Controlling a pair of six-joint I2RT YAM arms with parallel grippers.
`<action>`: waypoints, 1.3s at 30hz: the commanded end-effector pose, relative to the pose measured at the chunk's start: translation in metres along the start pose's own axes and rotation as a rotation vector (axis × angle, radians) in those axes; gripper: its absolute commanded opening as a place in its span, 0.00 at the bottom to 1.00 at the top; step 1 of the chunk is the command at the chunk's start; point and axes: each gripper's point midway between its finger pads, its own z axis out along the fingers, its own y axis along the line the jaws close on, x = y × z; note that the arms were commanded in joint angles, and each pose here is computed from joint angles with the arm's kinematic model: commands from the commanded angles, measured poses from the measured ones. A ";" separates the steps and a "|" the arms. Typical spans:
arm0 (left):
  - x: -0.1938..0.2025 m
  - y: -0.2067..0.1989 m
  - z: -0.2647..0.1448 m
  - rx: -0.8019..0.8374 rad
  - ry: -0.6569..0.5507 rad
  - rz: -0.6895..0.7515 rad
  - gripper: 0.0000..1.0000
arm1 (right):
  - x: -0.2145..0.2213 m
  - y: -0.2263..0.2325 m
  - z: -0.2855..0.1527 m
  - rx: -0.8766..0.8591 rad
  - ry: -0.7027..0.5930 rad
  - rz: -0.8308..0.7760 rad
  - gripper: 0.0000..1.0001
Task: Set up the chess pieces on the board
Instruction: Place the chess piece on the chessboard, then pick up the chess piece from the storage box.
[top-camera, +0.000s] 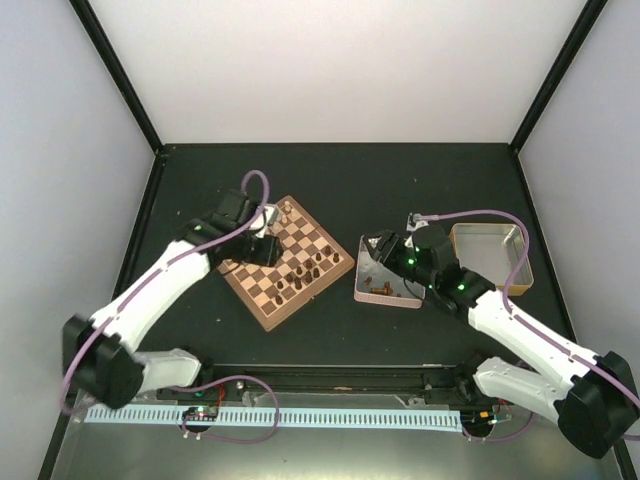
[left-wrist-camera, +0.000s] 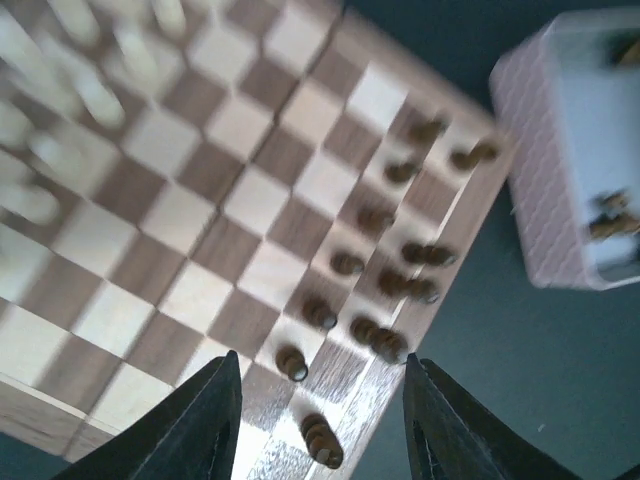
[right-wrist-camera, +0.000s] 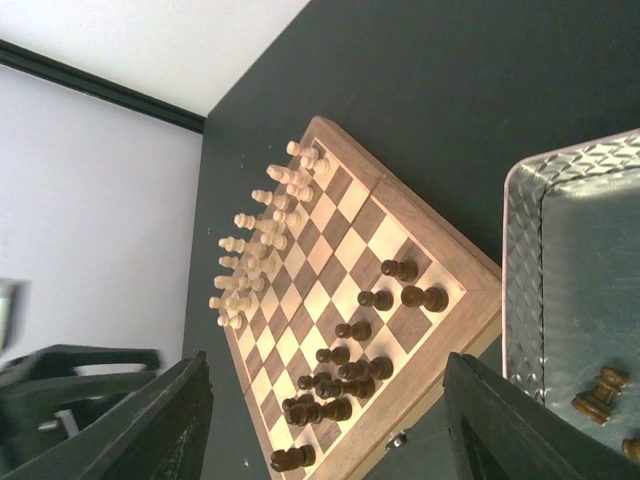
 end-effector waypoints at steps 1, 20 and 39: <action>-0.057 -0.006 -0.084 -0.002 -0.429 -0.016 0.48 | -0.013 -0.005 -0.009 0.027 -0.072 -0.027 0.65; -0.026 0.001 -0.212 0.028 -1.062 0.070 0.63 | -0.040 -0.051 -0.023 0.290 -0.218 -0.210 0.68; -0.002 0.006 -0.224 0.048 -1.162 0.077 0.67 | -0.055 -0.142 0.048 0.749 0.066 -0.440 0.49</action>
